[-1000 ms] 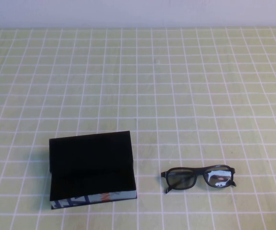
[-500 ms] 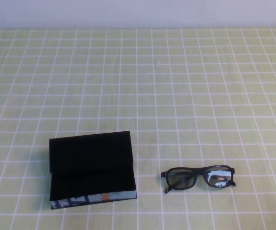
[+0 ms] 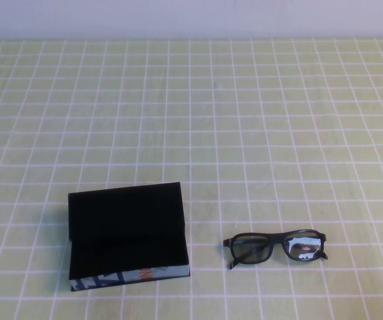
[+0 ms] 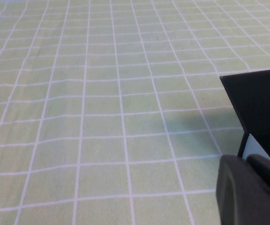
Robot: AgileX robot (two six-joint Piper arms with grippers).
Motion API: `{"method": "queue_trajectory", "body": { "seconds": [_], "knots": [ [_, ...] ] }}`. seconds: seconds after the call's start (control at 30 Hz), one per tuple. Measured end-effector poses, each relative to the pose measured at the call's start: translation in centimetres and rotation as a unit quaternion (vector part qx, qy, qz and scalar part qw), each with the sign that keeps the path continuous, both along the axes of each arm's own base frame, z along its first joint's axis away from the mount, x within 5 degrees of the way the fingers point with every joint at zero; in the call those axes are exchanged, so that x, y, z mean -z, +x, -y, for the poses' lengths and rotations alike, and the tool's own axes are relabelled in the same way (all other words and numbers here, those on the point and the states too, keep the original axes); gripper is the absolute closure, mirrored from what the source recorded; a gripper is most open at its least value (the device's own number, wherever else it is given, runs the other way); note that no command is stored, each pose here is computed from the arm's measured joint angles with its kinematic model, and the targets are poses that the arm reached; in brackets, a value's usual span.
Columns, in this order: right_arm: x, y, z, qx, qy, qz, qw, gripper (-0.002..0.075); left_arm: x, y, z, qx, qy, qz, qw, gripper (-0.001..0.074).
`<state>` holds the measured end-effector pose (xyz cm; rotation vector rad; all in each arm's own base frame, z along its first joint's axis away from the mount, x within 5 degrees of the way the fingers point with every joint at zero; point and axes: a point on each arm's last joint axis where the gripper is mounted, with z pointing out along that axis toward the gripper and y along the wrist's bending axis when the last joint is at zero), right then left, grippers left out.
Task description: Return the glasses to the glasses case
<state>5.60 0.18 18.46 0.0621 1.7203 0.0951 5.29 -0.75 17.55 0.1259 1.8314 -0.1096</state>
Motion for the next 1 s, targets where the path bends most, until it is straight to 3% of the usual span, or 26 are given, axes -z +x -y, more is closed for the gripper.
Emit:
{"method": "queue_trajectory", "body": {
  "seconds": [0.4, 0.5, 0.57, 0.7, 0.8, 1.0],
  "knots": [
    [-1.9, 0.1, 0.1, 0.003, -0.001, 0.104, 0.995, 0.0743, 0.0, 0.0, 0.0, 0.0, 0.0, 0.001, 1.0, 0.0738],
    [-3.2, -0.1, 0.1, 0.005, 0.002, 0.176, 0.984, 0.0743, 0.0, 0.0, 0.0, 0.0, 0.0, 0.001, 1.0, 0.0738],
    [-4.7, -0.5, 0.2, 0.008, 0.005, 0.263, 0.965, 0.0743, 0.0, 0.0, 0.0, 0.0, 0.0, 0.001, 1.0, 0.0738],
    [-7.6, -2.4, 0.3, 0.012, 0.015, 0.441, 0.897, 0.0743, 0.0, 0.0, 0.0, 0.0, 0.001, 0.001, 1.0, 0.0738],
    [-9.2, -3.5, 0.4, 0.002, 0.049, 0.497, 0.866, 0.0743, 0.0, 0.0, 0.0, 0.0, 0.002, 0.001, 1.0, 0.0738],
    [-15.7, -6.2, 0.3, -0.015, 0.067, 0.538, 0.84, 0.0743, 0.0, 0.0, 0.0, 0.0, 0.002, 0.001, 1.0, 0.0738]
  ]
}}
